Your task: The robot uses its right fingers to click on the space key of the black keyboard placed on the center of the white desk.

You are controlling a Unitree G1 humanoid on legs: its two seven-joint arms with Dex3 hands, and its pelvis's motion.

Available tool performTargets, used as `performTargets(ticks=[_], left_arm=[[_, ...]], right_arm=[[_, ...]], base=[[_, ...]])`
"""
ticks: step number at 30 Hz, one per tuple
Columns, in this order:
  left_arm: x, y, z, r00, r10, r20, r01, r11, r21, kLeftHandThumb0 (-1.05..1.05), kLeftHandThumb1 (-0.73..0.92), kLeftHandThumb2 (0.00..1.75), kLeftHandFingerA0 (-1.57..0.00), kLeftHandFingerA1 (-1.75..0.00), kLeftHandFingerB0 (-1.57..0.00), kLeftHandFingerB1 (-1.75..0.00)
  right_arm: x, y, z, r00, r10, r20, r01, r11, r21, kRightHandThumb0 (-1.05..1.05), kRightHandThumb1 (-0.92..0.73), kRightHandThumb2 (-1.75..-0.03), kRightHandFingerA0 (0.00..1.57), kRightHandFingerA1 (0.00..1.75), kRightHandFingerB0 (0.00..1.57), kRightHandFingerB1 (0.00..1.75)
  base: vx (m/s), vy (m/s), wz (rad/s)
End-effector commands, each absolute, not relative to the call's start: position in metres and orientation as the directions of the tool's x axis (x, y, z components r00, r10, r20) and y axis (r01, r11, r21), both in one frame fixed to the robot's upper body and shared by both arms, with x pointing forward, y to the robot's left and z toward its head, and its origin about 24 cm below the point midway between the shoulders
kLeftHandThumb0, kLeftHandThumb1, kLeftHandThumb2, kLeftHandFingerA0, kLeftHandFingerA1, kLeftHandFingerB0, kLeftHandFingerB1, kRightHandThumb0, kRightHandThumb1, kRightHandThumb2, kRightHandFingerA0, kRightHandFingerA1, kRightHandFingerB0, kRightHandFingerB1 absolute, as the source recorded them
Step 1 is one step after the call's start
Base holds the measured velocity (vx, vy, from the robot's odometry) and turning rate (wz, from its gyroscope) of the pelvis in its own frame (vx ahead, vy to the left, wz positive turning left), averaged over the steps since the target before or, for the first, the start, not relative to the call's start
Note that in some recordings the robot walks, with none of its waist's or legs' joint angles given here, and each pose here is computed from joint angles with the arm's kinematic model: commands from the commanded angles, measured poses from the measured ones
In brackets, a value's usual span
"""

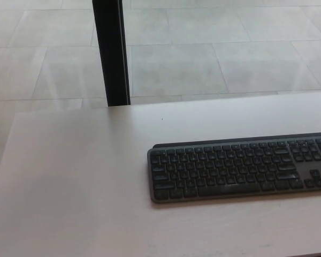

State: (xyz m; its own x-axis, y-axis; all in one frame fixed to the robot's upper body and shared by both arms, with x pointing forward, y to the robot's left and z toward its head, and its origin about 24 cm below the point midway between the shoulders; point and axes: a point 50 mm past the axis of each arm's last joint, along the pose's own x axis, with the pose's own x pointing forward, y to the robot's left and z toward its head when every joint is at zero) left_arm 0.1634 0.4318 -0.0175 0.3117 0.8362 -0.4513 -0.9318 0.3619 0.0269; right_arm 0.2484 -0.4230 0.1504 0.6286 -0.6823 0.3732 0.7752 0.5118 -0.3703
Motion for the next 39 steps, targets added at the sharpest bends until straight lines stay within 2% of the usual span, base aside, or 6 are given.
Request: performTargets(ticks=[1, 6, 11, 18, 33, 39], left_arm=[[0.155, 0.439, -0.013, 0.297, 0.852, -0.431, -0.939, 0.343, 0.03, -0.47, 0.55, 0.56, -0.8, -0.79, -0.68, -0.58], [0.154, 0.438, -0.016, 0.307, 0.847, -0.434, -0.932, 0.36, 0.045, -0.47, 0.54, 0.56, -0.75, -0.74, -0.71, -0.58], [0.151, 0.436, -0.02, 0.303, 0.843, -0.445, -0.931, 0.361, 0.051, -0.45, 0.51, 0.55, -0.77, -0.76, -0.75, -0.59], [0.146, 0.427, -0.032, 0.306, 0.833, -0.46, -0.92, 0.383, 0.082, -0.45, 0.49, 0.55, -0.78, -0.75, -0.75, -0.59], [0.142, 0.424, -0.037, 0.316, 0.83, -0.459, -0.9, 0.415, 0.13, -0.53, 0.4, 0.84, -0.82, -0.85, -0.76, -0.7], [0.14, 0.424, -0.036, 0.321, 0.835, -0.448, -0.904, 0.41, 0.117, -0.5, 0.49, 0.55, -0.9, -0.85, -0.82, -0.58]], right_arm=[[0.193, -0.43, 0.025, 0.283, -0.903, -0.323, 0.941, 0.196, 0.275, -0.28, -0.53, -0.65, 0.71, 0.57, 0.49, 0.46], [0.187, -0.423, 0.014, 0.315, -0.895, -0.317, 0.937, 0.239, 0.256, -0.26, -0.56, -0.67, 0.75, 0.63, 0.57, 0.48], [0.184, -0.418, 0.011, 0.365, -0.889, -0.276, 0.925, 0.313, 0.216, -0.16, -0.7, -0.46, 0.36, 1.67, 0.54, 0.33], [0.162, -0.42, 0.009, 0.332, -0.915, -0.228, 0.943, 0.319, 0.094, -0.13, -0.64, -0.57, 0.72, 0.49, 0.55, 0.41], [0.154, -0.421, 0.008, 0.335, -0.915, -0.226, 0.942, 0.333, 0.048, -0.2, -0.59, -0.63, 0.72, 0.61, 0.53, 0.45], [0.156, -0.419, 0.005, 0.359, -0.896, -0.261, 0.932, 0.361, 0.041, -0.14, -0.64, -0.59, 0.64, 1.17, 0.5, 0.4]], base=[[0.0, 0.0, 0.0], [0.0, 0.0, 0.0], [0.0, 0.0, 0.0], [0.0, 0.0, 0.0], [0.0, 0.0, 0.0], [0.0, 0.0, 0.0]])
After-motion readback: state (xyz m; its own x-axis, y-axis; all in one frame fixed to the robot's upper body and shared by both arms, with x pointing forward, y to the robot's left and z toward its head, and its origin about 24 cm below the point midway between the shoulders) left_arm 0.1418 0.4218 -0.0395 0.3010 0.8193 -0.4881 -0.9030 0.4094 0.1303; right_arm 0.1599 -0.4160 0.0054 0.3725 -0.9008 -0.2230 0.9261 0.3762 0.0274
